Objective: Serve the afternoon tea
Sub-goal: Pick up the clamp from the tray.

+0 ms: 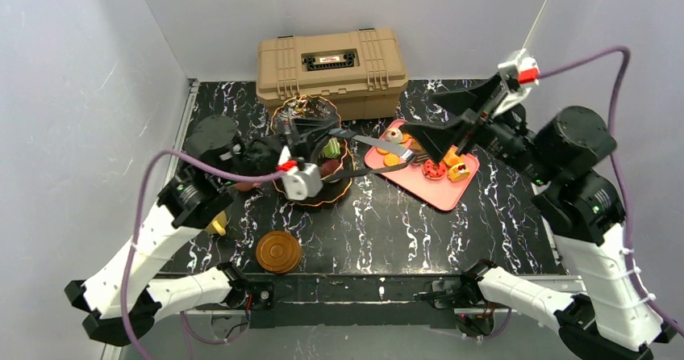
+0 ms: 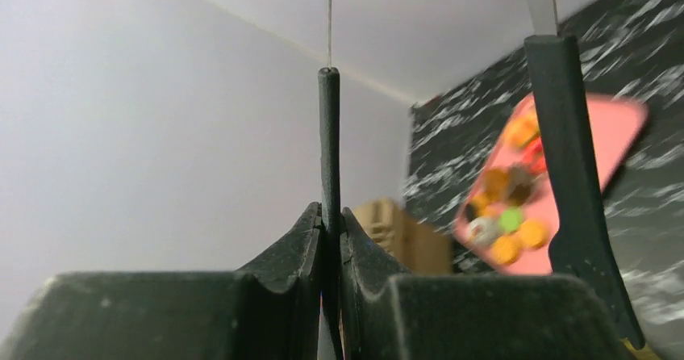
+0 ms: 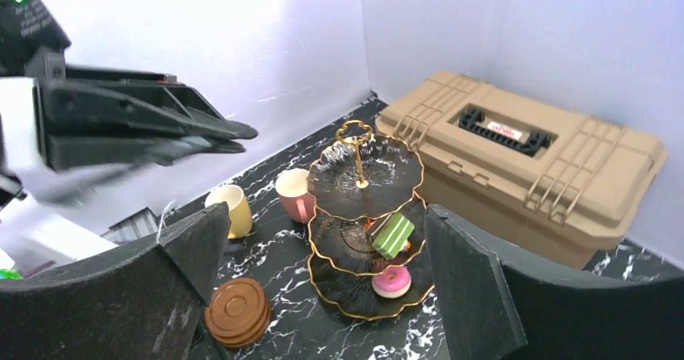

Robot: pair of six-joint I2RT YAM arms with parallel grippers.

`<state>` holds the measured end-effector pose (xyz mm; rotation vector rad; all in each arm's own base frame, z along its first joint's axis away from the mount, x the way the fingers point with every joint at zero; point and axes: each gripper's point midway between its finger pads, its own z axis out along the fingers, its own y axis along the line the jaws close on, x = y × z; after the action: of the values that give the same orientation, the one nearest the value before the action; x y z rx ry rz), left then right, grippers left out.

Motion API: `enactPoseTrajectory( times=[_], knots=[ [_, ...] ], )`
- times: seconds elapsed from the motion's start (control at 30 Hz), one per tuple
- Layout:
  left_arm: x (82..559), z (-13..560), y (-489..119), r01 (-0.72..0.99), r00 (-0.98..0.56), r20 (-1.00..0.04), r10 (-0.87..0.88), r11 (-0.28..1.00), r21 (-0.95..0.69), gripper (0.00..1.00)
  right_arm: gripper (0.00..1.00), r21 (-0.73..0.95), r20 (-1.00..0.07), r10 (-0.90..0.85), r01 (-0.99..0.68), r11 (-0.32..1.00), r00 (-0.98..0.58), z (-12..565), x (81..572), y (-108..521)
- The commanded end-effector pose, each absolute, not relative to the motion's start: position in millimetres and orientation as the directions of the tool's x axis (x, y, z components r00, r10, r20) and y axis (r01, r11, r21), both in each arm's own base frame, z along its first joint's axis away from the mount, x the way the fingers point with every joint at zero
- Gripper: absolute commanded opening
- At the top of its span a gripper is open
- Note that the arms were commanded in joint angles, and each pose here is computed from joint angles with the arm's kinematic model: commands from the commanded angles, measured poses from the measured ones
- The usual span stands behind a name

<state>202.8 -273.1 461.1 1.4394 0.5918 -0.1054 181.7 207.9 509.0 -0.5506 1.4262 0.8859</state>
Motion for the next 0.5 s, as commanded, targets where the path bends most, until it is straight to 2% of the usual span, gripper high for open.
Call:
enactPoseTrajectory(
  times=[0.0, 0.07, 0.13, 0.27, 0.47],
  knots=[
    [150.4, 459.6, -270.0, 0.813, 0.552, -0.830, 0.087, 0.166, 0.558, 0.00, 0.98, 0.030, -0.989, 0.144, -0.876, 0.482, 0.045, 514.6, 157.7, 213.4],
    [145.4, 462.1, -266.8, 0.869, 0.455, -0.887, 0.078, 0.181, 0.461, 0.00, 0.98, 0.005, -0.994, 0.104, -0.917, 0.400, 0.040, 502.5, 143.5, 220.3],
    [134.8, 463.5, -265.4, 0.902, 0.399, -0.915, 0.058, 0.156, 0.403, 0.00, 0.98, -0.006, -0.997, 0.073, -0.964, 0.264, 0.026, 490.3, 123.9, 231.6],
    [120.8, 466.4, -266.6, 0.948, 0.296, -0.955, 0.027, 0.114, 0.297, 0.00, 0.98, 0.014, -0.995, 0.098, -0.999, 0.036, -0.010, 487.2, 102.2, 253.6],
    [112.9, 460.4, -274.3, 0.981, 0.187, -0.982, 0.030, 0.055, 0.189, 0.00, 0.98, 0.006, -0.981, 0.191, -0.996, -0.089, -0.023, 505.7, 99.8, 269.9]
  ],
)
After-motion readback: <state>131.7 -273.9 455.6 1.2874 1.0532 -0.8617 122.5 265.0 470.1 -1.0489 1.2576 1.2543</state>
